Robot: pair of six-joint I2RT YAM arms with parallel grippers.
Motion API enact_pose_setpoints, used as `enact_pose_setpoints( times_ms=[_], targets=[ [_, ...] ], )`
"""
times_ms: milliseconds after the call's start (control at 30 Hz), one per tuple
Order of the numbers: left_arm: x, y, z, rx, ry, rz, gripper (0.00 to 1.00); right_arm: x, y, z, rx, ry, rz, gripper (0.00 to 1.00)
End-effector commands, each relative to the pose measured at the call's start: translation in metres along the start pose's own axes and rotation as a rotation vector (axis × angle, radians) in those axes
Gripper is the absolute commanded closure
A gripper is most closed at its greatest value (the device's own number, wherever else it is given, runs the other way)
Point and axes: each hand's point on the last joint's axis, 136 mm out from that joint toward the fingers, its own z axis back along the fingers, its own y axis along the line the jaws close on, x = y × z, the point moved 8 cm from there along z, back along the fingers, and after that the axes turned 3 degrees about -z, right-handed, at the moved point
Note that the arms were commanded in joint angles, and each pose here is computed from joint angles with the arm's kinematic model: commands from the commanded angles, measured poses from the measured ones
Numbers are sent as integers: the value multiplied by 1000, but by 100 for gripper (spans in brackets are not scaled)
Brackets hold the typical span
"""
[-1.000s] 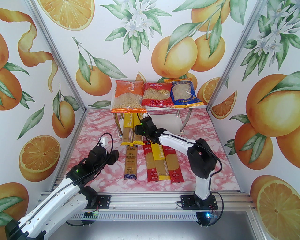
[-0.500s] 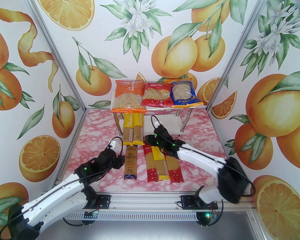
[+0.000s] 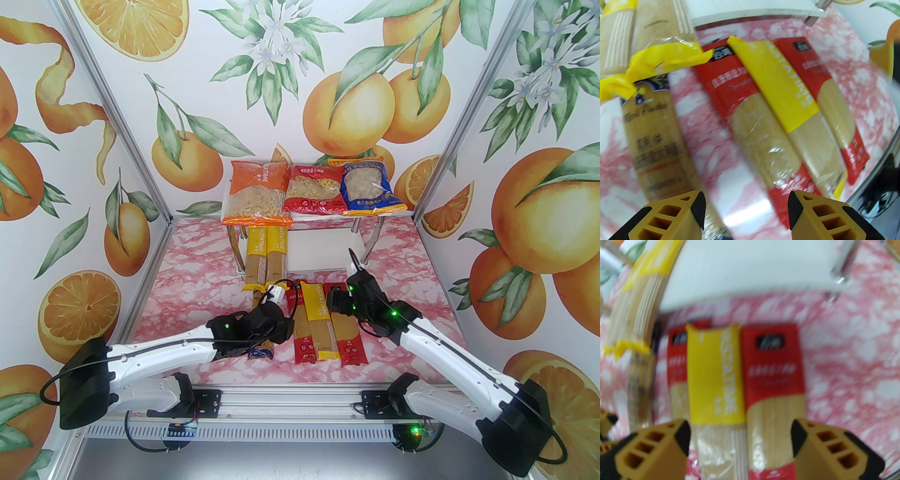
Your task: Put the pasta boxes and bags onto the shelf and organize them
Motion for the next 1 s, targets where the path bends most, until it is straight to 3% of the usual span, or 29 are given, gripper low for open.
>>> enact_pose_setpoints(
  times_ms=[0, 300, 600, 800, 967],
  targets=[
    [22, -9, 7, -52, -70, 51, 36, -30, 2, -14, 78, 148, 1, 24],
    [28, 14, 30, 7, -122, 73, 35, -63, 23, -46, 138, 242, 22, 24],
    [26, 28, 44, 30, -156, 89, 35, -74, 26, -61, 67, 277, 37, 24],
    [24, 39, 49, 54, -157, 81, 34, -94, 54, -64, 219, 325, 25, 24],
    [26, 38, 45, 55, -145, 71, 34, -103, 68, -66, 244, 347, 38, 24]
  ],
)
